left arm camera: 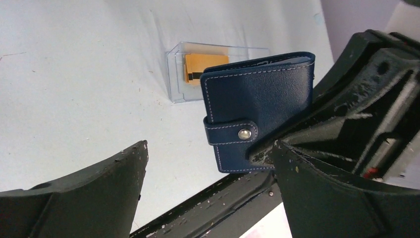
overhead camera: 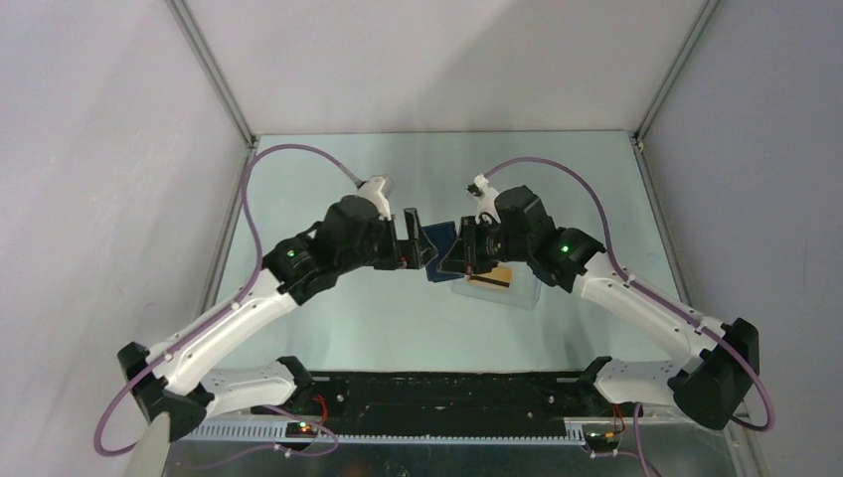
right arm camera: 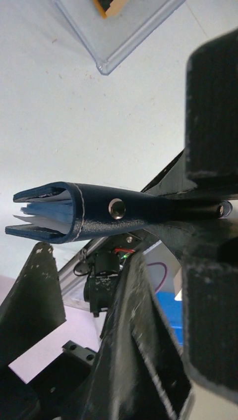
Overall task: Put the credit cards into the card holder
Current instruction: Open the card holder.
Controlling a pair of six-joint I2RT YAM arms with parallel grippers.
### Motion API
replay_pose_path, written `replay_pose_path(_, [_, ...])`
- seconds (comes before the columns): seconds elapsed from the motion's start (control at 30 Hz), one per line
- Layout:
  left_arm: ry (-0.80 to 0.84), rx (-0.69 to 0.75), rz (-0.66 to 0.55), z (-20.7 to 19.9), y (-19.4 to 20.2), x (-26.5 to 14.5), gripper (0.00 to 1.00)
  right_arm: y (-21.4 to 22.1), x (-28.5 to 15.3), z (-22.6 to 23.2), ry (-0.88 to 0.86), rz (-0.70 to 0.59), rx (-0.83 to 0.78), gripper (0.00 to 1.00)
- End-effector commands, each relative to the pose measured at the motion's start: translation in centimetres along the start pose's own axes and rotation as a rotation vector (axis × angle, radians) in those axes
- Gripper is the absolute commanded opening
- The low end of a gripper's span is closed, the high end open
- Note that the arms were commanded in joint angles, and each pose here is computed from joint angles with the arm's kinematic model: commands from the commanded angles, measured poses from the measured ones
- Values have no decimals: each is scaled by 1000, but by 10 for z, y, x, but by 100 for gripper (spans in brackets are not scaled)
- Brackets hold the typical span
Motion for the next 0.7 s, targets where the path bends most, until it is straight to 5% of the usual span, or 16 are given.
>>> replay_pose_path(0.0, [-58, 49, 8, -2, 1, 13, 100, -18, -4, 4, 37, -47, -49, 0])
replay_pose_path(0.23, [-138, 42, -6, 14, 6, 23, 94, -16, -3, 6, 30, -39, -56, 0])
replay_pose_path(0.53, [-318, 27, -71, 56, 8, 21, 54, -13, -1, 17, -21, -25, -81, 0])
replay_pose_path(0.67, [-451, 23, -79, 84, 14, 15, 48, -14, -4, 16, -12, -33, -86, 0])
Point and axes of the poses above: each gripper's point midway between its finger pads, its own x axis out along the fingers, its own z axis along the line the jaws close on, y = z × x, the point moved 1 cm from there along -x, back along the fingers, and after that the axes turned 7 degrees about -x, right-handed, at the moved point
